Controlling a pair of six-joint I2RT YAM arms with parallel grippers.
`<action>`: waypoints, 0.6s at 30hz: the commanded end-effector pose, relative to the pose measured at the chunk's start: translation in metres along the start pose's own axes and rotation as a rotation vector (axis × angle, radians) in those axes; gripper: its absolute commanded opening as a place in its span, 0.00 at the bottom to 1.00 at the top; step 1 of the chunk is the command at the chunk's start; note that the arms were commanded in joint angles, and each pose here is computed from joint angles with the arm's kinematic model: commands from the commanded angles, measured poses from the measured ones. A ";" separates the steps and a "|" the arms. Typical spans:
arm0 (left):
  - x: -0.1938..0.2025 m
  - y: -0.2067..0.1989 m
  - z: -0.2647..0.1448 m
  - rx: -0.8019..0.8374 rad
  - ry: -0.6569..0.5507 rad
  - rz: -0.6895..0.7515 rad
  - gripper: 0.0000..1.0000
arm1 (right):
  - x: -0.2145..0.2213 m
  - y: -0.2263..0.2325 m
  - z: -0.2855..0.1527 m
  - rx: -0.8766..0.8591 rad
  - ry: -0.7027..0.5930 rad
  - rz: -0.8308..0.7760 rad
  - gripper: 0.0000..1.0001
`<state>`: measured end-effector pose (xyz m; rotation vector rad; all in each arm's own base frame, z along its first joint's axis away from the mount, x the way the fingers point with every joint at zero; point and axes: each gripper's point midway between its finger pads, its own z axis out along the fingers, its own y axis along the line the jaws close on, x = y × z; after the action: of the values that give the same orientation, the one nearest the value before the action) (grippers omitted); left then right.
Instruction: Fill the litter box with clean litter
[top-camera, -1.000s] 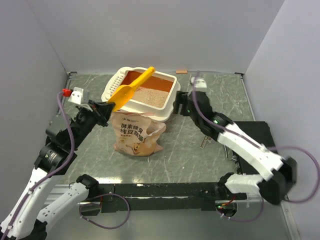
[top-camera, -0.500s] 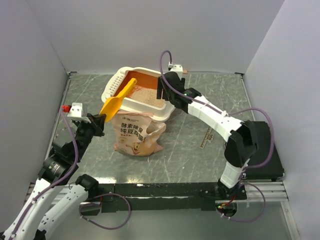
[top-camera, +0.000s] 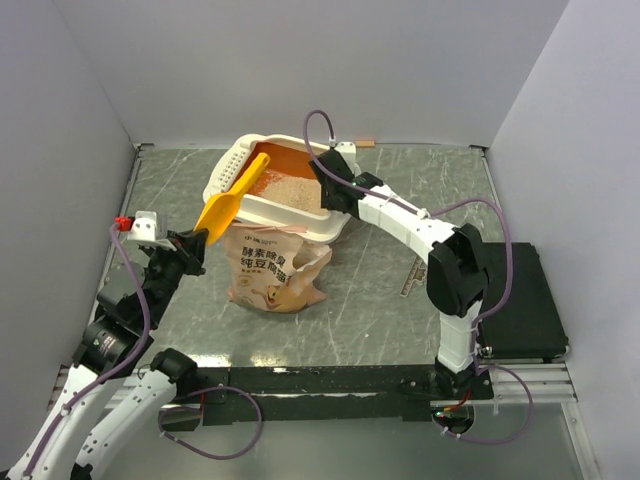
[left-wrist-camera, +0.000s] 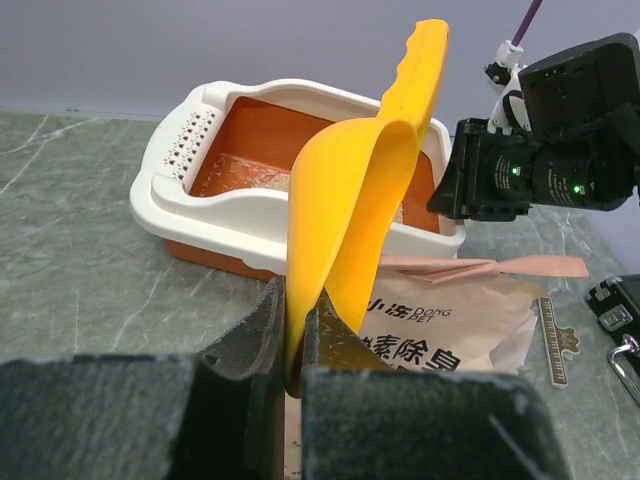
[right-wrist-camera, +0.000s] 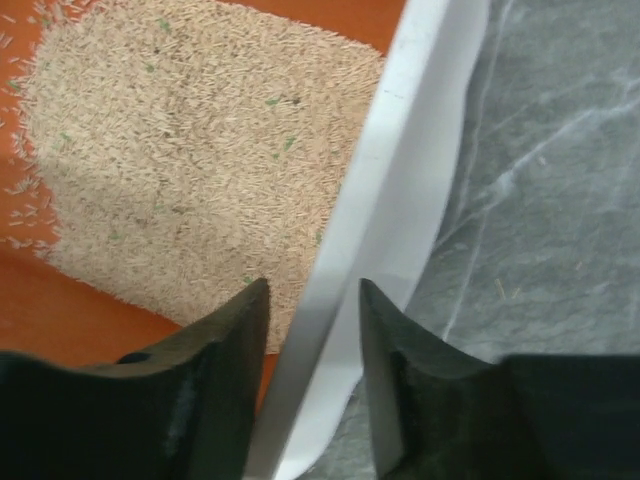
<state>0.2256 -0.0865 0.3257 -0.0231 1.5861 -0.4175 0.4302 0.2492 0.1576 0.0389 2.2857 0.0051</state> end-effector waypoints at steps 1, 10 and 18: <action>-0.012 0.003 0.000 -0.015 -0.053 -0.006 0.01 | -0.023 -0.013 0.002 0.011 -0.014 0.011 0.33; -0.014 0.004 0.000 -0.019 -0.062 -0.007 0.01 | -0.063 -0.069 0.009 0.068 -0.015 0.021 0.00; -0.012 -0.001 0.000 0.020 -0.058 -0.023 0.01 | -0.111 -0.156 0.019 0.190 -0.116 0.031 0.00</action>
<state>0.2275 -0.0801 0.3215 -0.0424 1.5883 -0.3959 0.4711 0.1546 0.1620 0.0400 2.3749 -0.0804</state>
